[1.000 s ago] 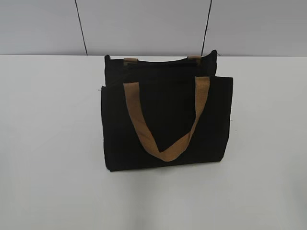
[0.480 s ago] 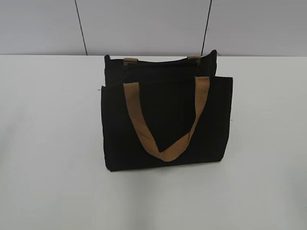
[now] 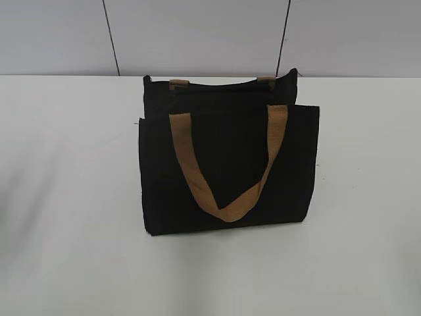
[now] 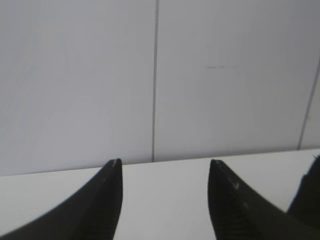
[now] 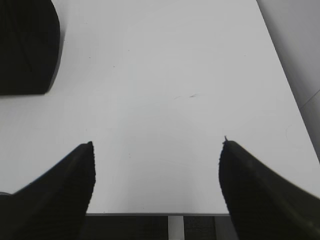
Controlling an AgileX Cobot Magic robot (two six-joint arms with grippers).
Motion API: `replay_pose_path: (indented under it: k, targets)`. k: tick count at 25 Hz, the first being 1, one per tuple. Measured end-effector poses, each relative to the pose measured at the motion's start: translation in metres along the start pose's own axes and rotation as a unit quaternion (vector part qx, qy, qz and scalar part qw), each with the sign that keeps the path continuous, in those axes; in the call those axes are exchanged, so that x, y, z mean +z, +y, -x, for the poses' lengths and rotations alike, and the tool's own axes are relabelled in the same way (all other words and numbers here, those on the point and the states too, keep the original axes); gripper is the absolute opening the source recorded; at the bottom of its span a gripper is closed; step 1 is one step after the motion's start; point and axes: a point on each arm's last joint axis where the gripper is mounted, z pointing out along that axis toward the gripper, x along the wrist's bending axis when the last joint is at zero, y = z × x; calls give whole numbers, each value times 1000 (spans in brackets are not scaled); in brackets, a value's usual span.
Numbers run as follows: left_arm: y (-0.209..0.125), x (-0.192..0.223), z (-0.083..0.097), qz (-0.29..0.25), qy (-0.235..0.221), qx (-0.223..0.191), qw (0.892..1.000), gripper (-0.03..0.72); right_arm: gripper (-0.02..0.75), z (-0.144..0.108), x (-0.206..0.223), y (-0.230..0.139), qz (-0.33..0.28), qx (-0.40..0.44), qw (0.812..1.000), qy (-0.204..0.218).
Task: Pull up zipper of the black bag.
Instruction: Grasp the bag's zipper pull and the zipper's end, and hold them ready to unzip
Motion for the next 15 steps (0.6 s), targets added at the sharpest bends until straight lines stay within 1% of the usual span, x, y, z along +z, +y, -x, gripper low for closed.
replay_pose_path:
  k: [2,3,5,6,8,10,12,15]
  targets:
    - [-18,16,6,-31,-37,5,999,393,587,0,0,0,0,0,1000,0]
    - [-23,21,9,-34,-59,9,998,386,587,0,0,0,0,0,1000,0]
    - [-38,34,17,-63,-106,12,992,377,587,0,0,0,0,0,1000,0]
    - [-44,40,21,-74,-135,16,988,375,587,0,0,0,0,0,1000,0]
    - [-59,53,31,-97,-199,16,975,369,587,0,0,0,0,0,1000,0]
    - [-69,66,38,-107,-250,16,962,358,587,0,0,0,0,0,1000,0]
    - [-82,77,43,-123,-291,18,949,346,587,0,0,0,0,0,1000,0]
    - [-97,90,49,-137,-346,33,928,335,587,0,0,0,0,0,1000,0]
